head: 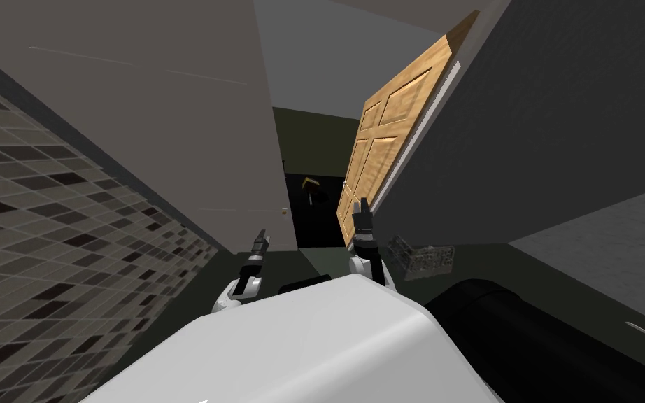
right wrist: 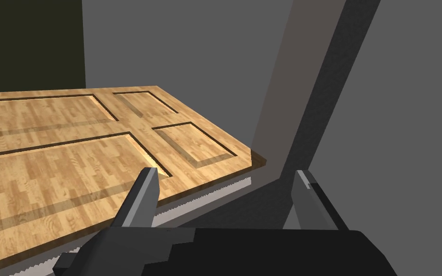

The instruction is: Push the door open

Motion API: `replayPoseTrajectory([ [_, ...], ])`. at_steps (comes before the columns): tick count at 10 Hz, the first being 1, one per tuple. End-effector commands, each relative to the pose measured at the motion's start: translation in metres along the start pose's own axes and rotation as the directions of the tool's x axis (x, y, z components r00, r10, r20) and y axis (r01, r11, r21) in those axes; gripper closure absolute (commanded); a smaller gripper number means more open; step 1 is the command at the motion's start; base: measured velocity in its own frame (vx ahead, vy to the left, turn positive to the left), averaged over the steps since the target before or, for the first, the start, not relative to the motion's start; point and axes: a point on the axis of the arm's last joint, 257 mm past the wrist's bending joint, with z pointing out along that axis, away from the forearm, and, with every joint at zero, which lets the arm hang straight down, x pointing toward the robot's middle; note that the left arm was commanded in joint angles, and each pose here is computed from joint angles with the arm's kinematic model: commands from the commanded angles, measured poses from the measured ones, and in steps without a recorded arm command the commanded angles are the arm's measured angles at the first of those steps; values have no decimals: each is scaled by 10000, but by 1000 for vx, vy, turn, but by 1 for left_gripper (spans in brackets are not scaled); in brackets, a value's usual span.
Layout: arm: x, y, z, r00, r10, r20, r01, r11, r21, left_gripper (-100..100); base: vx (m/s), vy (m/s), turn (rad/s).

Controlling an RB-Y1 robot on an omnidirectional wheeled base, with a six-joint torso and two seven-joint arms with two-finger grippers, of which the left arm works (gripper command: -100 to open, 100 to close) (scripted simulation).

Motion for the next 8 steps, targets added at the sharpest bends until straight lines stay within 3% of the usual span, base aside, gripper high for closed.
replayPoseTrajectory([
  [1, 10, 71, -14, 10000, -43, -19, 43, 9999, -147, -100, 107, -15, -35],
  [8, 60, 334, -64, 9997, -217, -91, 210, 9975, -681, -100, 81, -12, -33],
])
